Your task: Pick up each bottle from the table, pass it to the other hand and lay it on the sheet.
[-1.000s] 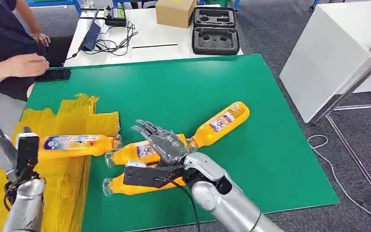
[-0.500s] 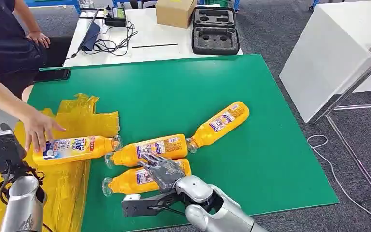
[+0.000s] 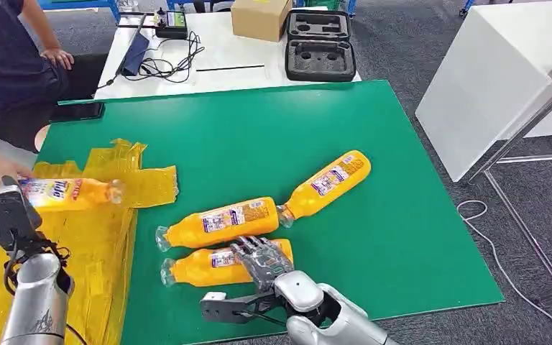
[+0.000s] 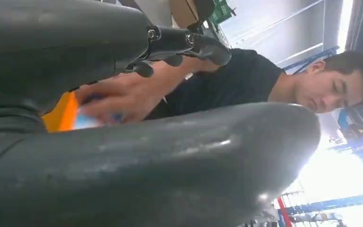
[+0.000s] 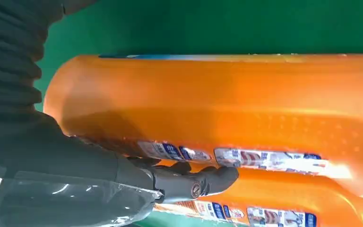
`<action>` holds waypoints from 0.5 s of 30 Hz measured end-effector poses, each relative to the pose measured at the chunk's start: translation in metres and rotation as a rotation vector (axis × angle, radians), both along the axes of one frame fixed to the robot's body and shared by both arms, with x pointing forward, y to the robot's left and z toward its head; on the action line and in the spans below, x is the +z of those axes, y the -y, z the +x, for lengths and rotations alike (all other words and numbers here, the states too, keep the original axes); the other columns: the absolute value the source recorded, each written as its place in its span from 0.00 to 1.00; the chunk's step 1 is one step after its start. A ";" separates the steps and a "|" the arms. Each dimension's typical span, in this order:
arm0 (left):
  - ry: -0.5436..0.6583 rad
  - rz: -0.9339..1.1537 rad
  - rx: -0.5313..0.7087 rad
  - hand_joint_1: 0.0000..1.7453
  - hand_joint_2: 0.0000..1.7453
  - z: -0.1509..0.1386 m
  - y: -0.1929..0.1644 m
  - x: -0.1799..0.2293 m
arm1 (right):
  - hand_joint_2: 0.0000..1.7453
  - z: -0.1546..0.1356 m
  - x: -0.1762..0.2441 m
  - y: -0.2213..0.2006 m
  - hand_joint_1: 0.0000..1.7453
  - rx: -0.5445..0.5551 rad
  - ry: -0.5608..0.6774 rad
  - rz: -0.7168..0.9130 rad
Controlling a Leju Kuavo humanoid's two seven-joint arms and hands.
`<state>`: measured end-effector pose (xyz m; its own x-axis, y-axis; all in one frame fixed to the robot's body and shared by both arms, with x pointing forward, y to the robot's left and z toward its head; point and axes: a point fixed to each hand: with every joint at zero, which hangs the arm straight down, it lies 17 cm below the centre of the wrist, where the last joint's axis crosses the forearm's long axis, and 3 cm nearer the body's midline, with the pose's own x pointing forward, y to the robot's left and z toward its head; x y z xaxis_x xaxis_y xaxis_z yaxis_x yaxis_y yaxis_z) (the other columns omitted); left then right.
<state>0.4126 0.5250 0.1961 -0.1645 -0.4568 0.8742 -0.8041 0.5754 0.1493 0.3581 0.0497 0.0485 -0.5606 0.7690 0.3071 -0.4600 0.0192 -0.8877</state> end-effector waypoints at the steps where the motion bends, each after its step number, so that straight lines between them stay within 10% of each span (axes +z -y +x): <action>1: -0.002 -0.001 -0.001 0.00 0.00 0.000 0.000 -0.001 | 1.00 0.000 0.000 0.001 0.00 0.000 0.001 -0.002; 15: 0.016 -0.038 0.008 0.00 0.00 0.002 -0.003 -0.004 | 1.00 0.004 -0.015 0.021 0.00 -0.048 0.040 -0.090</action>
<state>0.4145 0.5275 0.1918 -0.1748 -0.4247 0.8883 -0.8107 0.5740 0.1149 0.3624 0.0290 0.0335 -0.5330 0.8187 0.2136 -0.4244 -0.0402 -0.9046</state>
